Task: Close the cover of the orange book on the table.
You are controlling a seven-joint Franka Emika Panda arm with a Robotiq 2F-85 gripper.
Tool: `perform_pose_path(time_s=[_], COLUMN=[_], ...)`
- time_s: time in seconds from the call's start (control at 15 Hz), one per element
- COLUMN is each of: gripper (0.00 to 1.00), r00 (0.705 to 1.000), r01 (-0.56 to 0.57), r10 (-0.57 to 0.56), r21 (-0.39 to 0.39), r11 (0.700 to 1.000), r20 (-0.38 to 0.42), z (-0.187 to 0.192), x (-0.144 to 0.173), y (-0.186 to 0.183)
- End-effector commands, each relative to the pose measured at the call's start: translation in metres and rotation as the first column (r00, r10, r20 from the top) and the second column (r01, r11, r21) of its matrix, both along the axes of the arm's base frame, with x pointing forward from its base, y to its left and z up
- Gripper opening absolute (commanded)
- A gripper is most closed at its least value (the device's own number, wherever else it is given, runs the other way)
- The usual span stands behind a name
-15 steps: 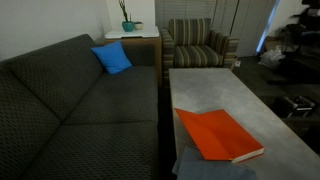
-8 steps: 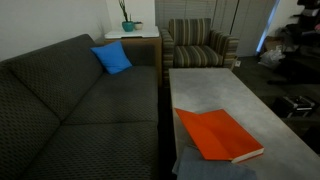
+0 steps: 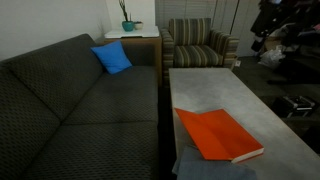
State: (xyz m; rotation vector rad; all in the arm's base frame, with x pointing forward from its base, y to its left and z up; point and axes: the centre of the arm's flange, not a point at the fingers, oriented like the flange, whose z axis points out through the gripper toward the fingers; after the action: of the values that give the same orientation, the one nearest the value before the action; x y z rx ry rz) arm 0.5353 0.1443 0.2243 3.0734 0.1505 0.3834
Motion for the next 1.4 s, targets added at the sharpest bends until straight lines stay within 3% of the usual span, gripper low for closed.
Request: perform_pose_path(time_s=[0.0, 0.2, 0.27, 0.73, 1.07, 1.33], gripper=[1.00, 1.00, 1.00, 1.00, 1.00, 1.00], r00=[0.994, 0.977, 0.989, 0.978, 0.939, 0.899], r01=[-0.108, -0.212, -0.149, -0.207, -0.337, -0.411], r10=[0.105, 0.210, 0.147, 0.206, 0.343, 0.433], r21=[0.080, 0.129, 0.096, 0.139, 0.189, 0.206], r11=[0.991, 0.969, 0.984, 0.969, 0.922, 0.888], r20=[0.039, 0.029, 0.025, 0.020, -0.001, -0.071], z=[-0.050, -0.082, -0.063, -0.087, -0.112, -0.142], x=[0.047, 0.071, 0.039, 0.058, 0.080, 0.103], y=[0.027, 0.055, 0.042, 0.062, 0.109, 0.150])
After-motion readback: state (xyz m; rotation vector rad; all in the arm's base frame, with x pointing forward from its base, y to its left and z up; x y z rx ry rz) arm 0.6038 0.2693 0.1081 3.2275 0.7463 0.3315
